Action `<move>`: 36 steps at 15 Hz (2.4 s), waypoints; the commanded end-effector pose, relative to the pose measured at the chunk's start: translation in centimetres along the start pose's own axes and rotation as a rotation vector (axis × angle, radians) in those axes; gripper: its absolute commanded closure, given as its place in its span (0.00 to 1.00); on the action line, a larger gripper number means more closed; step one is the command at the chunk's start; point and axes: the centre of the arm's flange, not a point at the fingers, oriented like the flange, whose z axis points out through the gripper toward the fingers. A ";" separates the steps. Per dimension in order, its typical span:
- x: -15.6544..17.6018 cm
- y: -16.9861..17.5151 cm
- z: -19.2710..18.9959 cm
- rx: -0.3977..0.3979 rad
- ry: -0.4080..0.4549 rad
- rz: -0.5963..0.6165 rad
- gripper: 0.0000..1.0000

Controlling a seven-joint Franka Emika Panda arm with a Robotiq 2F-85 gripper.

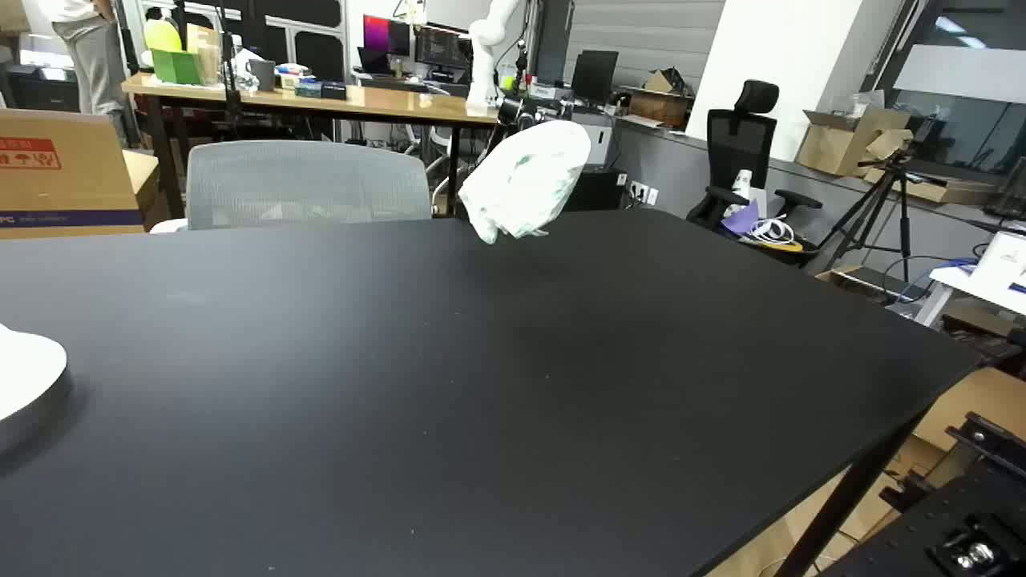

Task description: Unhang the cloth on the stand and place it on the table

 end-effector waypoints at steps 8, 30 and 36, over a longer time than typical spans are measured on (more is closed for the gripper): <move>0.0 0.0 -0.1 -0.001 0.005 0.000 0.00; 17.1 4.1 10.1 0.081 0.217 -0.008 0.00; 22.0 2.5 13.7 0.160 0.166 -0.043 0.00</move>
